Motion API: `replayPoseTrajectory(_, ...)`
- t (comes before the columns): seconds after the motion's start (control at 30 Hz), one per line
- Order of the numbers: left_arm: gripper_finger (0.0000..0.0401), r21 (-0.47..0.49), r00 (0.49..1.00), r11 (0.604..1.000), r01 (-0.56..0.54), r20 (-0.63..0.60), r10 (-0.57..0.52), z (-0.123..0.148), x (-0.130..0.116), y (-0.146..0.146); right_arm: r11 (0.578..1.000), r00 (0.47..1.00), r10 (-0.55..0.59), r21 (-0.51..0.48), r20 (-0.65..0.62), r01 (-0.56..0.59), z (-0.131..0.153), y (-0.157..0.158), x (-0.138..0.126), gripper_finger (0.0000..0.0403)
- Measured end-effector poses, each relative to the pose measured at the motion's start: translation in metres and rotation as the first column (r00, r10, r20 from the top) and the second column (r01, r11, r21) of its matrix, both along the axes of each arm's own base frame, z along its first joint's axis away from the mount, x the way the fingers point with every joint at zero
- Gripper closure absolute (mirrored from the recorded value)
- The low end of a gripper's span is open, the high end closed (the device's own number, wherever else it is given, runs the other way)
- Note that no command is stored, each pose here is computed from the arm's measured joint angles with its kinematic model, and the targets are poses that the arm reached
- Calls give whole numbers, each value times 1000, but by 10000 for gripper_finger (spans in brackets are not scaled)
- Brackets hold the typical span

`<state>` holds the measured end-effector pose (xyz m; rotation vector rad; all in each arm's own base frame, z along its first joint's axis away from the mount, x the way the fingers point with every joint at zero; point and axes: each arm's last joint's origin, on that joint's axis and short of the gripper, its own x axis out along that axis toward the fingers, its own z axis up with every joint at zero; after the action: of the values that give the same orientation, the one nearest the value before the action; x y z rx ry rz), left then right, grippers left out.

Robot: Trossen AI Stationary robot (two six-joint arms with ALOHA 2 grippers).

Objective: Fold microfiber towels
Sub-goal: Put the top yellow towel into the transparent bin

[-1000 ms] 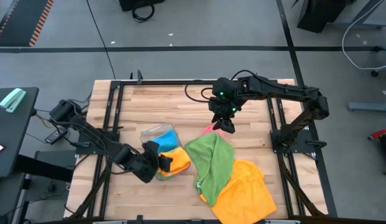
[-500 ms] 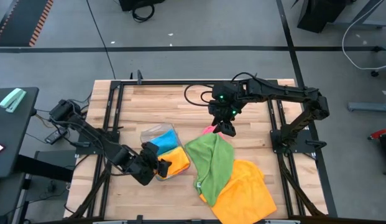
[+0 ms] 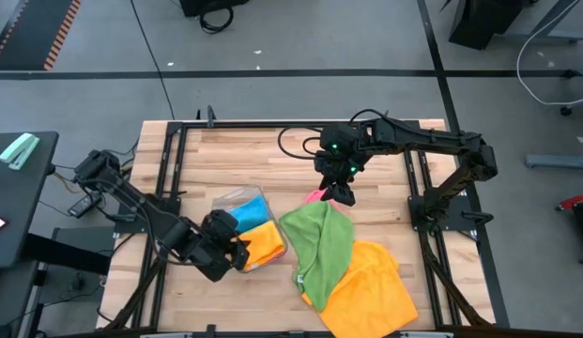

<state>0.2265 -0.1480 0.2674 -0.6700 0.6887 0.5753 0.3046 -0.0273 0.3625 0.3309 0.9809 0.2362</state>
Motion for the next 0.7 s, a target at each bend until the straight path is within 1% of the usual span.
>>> replayPoseTrajectory(0.13, 204, 66, 998, 996, 55, 34, -58, 9, 14, 7, 1000, 1000, 0, 0, 3, 0, 0, 0, 0, 215)
replayPoseTrajectory(0.2, 210, 98, 996, 994, 43, 71, -50, 11, 20, 11, 1000, 1000, 0, -2, 2, 1, 0, 0, 0, 215)
replayPoseTrajectory(0.27, 216, 111, 995, 994, 23, 98, -34, 7, 28, 15, 1000, 1000, -6, -17, 2, 6, 0, 0, 0, 215)
replayPoseTrajectory(0.33, 221, 157, 997, 987, 42, 65, -53, -2, 34, 16, 1000, 1000, -9, -25, 2, 9, 0, -1, 0, 215)
replayPoseTrajectory(0.43, 227, 224, 993, 970, 96, 39, -108, -20, 46, 13, 1000, 1000, -10, -25, 1, 10, 0, -1, 0, 215)
replayPoseTrajectory(0.5, 231, 280, 986, 948, 150, 25, -164, -32, 55, 9, 1000, 1000, -10, -25, 1, 10, 0, -1, 0, 215)
replayPoseTrajectory(0.57, 235, 346, 978, 917, 201, -19, -207, -42, 61, 4, 1000, 1000, -14, -22, -1, 14, 0, -1, 0, 215)
replayPoseTrajectory(0.63, 239, 380, 977, 900, 212, -47, -210, -52, 65, 1, 1000, 1000, -20, -18, -4, 20, 0, -1, 0, 215)
replayPoseTrajectory(0.7, 244, 382, 977, 900, 212, -66, -202, -60, 67, 0, 1000, 1000, -24, -15, -8, 24, 0, -1, 0, 215)
